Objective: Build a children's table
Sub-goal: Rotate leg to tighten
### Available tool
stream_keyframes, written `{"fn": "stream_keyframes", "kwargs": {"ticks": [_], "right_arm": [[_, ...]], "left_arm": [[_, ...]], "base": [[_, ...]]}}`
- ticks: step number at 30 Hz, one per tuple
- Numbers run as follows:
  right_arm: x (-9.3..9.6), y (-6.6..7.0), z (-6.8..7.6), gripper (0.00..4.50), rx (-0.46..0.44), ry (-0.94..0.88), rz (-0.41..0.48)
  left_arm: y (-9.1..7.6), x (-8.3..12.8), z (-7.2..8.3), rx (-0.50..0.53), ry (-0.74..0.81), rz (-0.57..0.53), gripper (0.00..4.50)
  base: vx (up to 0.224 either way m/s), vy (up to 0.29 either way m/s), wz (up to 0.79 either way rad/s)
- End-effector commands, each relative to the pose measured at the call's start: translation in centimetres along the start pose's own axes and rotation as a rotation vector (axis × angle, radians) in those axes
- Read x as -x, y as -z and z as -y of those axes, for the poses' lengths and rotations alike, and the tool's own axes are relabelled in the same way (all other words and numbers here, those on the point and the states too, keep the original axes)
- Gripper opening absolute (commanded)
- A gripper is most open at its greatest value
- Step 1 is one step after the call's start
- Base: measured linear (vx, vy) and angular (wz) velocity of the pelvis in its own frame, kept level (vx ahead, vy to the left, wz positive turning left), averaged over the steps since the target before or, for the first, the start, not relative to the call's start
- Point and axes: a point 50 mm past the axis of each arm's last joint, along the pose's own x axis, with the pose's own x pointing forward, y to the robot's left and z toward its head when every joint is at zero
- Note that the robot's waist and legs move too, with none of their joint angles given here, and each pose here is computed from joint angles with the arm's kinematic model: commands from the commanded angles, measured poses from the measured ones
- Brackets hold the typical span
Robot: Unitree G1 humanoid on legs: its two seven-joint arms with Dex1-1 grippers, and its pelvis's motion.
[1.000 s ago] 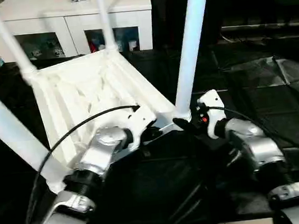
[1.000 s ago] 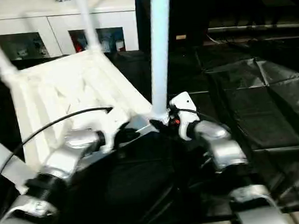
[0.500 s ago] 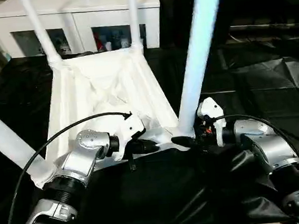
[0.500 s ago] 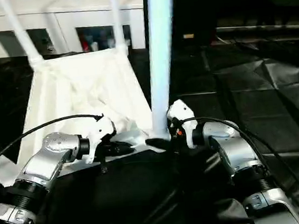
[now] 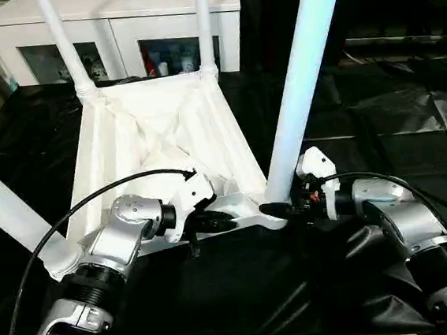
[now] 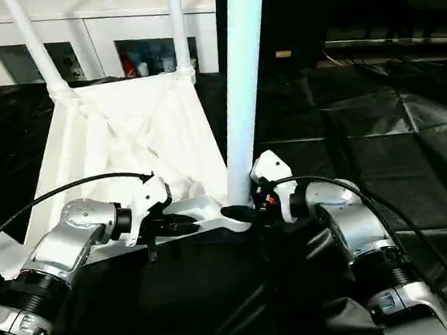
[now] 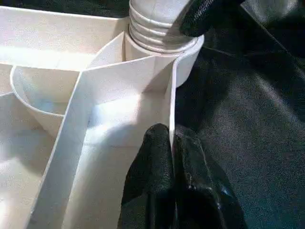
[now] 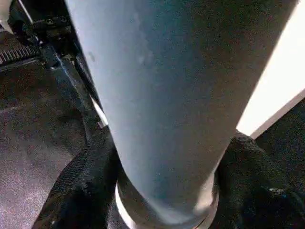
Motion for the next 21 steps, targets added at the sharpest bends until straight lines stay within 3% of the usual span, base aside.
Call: {"fn": "stream_keyframes", "kwargs": {"ticks": [1,5,11,13,17,21], "right_arm": [[-0.4,1.2,-0.9,2.54,-0.013,-0.052,-0.047],[-0.4,1.5,-0.9,2.49,-0.022,-0.046,-0.048],[-0.4,2.6,-0.7,2.47,-0.118,0.036,-0.013],[-0.5,3.2,0.0,2.47,-0.19,0.157,0.017],[-0.7,3.6,0.4,2.45,-0.225,0.23,0.028],[-2.0,4.1,0.9,2.43,-0.315,0.453,0.042]], "left_arm": [[-1.5,-0.1,0.1,-0.024,0.009,0.111,0.0],[-1.4,-0.1,0.1,-0.023,0.007,0.108,0.0],[-1.4,-0.4,0.2,-0.002,-0.004,0.126,0.0],[-1.5,-0.6,-0.1,0.013,-0.038,0.137,0.0],[-1.5,-0.9,-0.4,0.017,-0.071,0.135,0.0],[-2.0,-2.4,-1.4,0.056,-0.224,0.129,0.0]], "base": [[0.0,0.0,0.0],[0.0,0.0,0.0],[0.0,0.0,0.0],[0.0,0.0,0.0],[0.0,0.0,0.0],[0.0,0.0,0.0]]}}
